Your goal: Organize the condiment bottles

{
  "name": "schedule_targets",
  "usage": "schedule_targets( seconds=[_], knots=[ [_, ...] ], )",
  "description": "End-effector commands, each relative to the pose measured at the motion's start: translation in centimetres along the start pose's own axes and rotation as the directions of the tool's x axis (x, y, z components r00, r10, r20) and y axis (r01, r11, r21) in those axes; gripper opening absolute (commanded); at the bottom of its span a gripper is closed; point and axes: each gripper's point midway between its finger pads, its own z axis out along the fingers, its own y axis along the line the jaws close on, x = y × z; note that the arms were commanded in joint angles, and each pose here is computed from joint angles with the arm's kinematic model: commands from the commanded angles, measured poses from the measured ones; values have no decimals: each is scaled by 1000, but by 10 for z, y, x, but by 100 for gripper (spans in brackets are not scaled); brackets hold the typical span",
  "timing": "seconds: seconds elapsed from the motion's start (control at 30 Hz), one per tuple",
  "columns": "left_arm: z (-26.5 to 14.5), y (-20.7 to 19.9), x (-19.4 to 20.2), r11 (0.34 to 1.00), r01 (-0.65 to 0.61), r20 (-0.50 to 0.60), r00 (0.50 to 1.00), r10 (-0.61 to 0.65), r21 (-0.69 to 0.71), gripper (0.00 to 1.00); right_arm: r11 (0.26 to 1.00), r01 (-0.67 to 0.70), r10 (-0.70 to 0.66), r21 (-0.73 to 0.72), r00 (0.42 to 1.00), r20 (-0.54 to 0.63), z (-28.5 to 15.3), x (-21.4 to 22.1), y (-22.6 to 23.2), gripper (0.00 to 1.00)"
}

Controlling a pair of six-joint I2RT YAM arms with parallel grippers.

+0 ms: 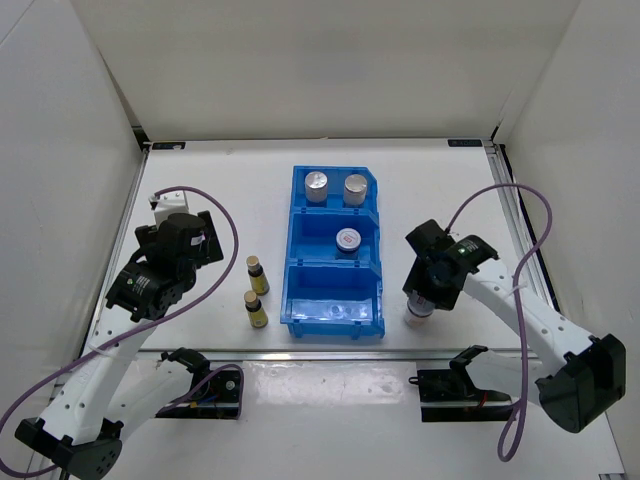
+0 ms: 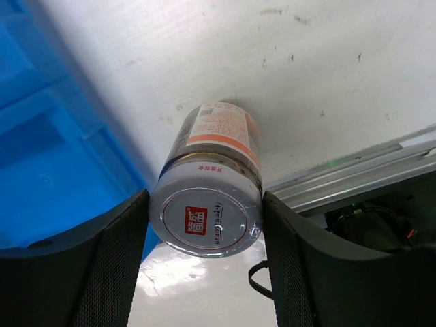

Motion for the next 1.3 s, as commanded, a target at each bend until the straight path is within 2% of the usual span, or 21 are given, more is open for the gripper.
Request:
schedule_targets(
  seconds=[0.0,0.27,0.43,0.5,0.53,0.63,0.67,0.83,0.97,1.27],
  knots=[
    [-1,-2,-4,1000,18,17,1000,-18,9,100,999,-29,34,-42,991,130,-31,-31,4,3],
    [-1,-2,-4,1000,18,17,1000,-18,9,100,994,11,11,-107,980,197,-54,-64,36,1],
    [-1,-2,-4,1000,18,17,1000,-18,9,100,967,59,9,-246,964,266,-91,-104,90,0],
    [-1,-2,-4,1000,18,17,1000,-18,9,100,956,97,-27,-278,969,245,-96,-107,110,0],
    [-1,-2,-4,1000,18,17,1000,-18,9,100,936,121,-24,-332,959,281,-113,-118,127,0],
    [-1,-2,-4,1000,18,17,1000,-18,9,100,908,202,-90,-368,950,298,-121,-121,163,0],
    [-1,-2,-4,1000,18,17,1000,-18,9,100,882,237,-105,-406,941,321,-137,-122,180,0],
    [-3,-1,-5,1000,23,24,999,-23,12,100,805,408,-280,-430,901,331,-132,-108,252,0],
    [-5,-1,-6,999,28,27,999,-29,23,100,770,481,-379,-419,874,304,-101,-95,293,0],
    [-5,-4,-7,999,24,30,999,-25,35,100,772,507,-476,-384,861,180,-24,-73,321,0]
  ],
)
